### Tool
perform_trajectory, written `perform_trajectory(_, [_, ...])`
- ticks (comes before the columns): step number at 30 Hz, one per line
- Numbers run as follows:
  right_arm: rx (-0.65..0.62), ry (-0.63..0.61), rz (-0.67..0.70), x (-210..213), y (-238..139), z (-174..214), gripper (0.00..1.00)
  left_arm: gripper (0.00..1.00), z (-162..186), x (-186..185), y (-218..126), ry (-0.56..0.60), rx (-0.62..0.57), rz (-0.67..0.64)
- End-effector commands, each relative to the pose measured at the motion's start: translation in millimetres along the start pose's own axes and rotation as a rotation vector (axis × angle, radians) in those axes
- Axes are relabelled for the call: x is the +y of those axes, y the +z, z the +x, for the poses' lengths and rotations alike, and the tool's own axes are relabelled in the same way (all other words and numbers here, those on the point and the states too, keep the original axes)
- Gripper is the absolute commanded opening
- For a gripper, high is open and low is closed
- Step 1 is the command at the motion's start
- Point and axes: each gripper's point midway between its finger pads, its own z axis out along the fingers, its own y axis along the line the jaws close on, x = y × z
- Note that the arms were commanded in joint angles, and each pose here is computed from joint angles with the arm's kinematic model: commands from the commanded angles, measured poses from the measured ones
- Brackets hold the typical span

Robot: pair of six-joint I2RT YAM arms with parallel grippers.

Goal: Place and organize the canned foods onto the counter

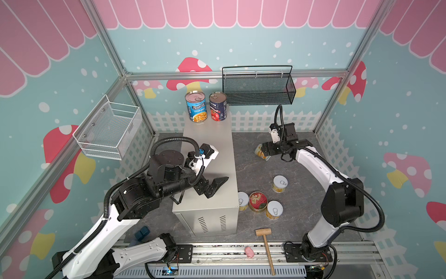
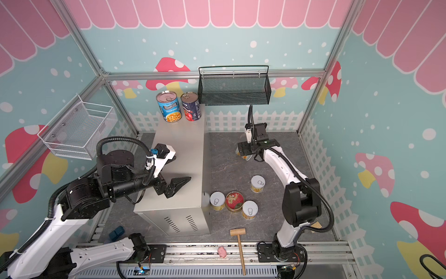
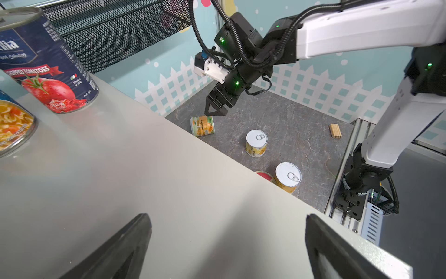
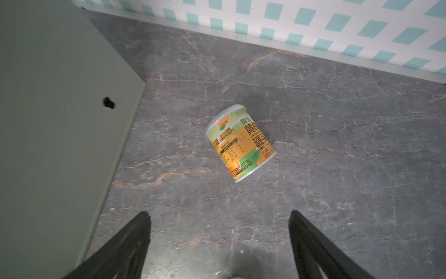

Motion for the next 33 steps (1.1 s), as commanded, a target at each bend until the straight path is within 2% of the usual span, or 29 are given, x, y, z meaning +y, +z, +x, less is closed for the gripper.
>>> perform_trajectory(1, [-0.054,-0.032,-0.091,-4,32,-32,0.96,0.99,10,2,-4,0.022,0.031,-0.017])
perform_trajectory(7, [0.008,0.004,-0.128,-40,110,-44,0.98,0.99,16,7,-7,0.028,0.05,-0.049])
perform_trajectory(12, [0.057,0.031,-0.173,-53,144,-41,0.99,0.99,19,12,-9,0.035,0.069,-0.079])
perform_trajectory(20, [0.126,-0.035,-0.165,-53,140,-13,0.99,0.99,24,14,-4,0.047,0.09,-0.089])
perform_trajectory(28, [0.239,-0.096,-0.023,-78,139,17,0.99,0.99,24,12,-3,0.037,0.084,-0.075])
perform_trajectory(33, [0.258,-0.163,-0.029,-71,136,22,0.96,0.99,22,11,-10,0.023,0.067,-0.076])
